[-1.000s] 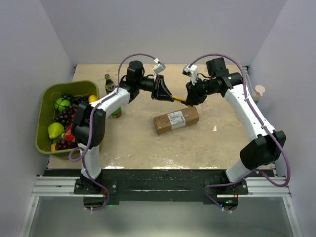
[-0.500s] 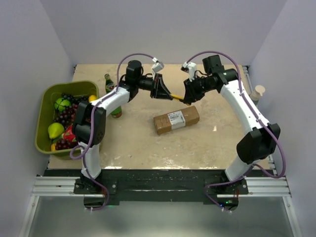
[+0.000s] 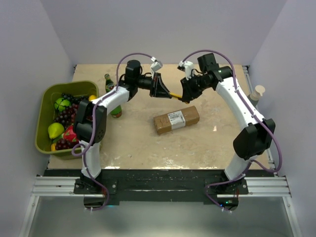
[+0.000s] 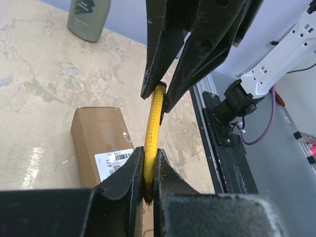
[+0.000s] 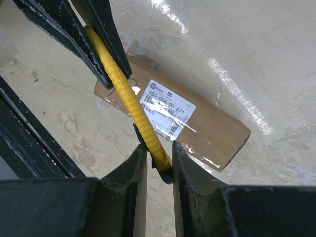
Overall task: Unpack the express box
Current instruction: Pick up the knife from the center of the board.
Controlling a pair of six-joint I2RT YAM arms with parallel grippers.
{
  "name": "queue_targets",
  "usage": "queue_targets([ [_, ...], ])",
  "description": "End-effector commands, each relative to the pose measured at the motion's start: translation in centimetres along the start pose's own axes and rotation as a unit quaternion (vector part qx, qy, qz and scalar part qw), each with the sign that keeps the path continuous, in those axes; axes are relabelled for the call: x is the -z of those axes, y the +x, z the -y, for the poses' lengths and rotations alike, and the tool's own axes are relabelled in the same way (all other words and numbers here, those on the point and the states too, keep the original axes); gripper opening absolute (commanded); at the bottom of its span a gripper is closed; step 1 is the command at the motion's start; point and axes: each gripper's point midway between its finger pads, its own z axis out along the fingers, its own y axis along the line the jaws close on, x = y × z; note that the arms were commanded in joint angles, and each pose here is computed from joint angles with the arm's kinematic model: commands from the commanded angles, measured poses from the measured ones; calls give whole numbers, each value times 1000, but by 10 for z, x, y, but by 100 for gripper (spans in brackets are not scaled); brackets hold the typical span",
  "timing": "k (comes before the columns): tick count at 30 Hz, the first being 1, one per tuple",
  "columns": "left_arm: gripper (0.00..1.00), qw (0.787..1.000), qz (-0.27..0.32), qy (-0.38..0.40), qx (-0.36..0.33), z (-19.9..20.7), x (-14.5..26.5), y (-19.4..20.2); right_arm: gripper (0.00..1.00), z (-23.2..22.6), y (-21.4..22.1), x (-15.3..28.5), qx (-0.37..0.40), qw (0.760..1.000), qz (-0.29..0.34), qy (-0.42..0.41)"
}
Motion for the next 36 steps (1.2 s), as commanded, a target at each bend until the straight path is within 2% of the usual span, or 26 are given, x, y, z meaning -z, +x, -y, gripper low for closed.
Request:
queue_targets([
  [1,0,990,-31,124,-62,80,-47,-22,24,-12,-94,-24,44,988,151,-7],
  [14,0,986,-39,148,-68,86,-53,-21,28,-21,-109,-31,59,984,161,-39],
  [19,0,984,-44,159,-60,87,-53,-19,28,-37,-101,-28,96,980,155,-82],
  [26,0,988,-31,140,-59,80,-39,-23,29,-28,-85,-13,103,983,142,-54],
  [29,0,985,-34,153,-72,88,-52,-25,28,-24,-95,-18,78,984,154,-46],
  [33,0,982,-36,166,-83,88,-64,-29,27,-32,-114,-27,95,981,162,-45],
  [36,0,981,-35,167,-87,90,-65,-30,27,-34,-112,-32,96,982,157,-49],
])
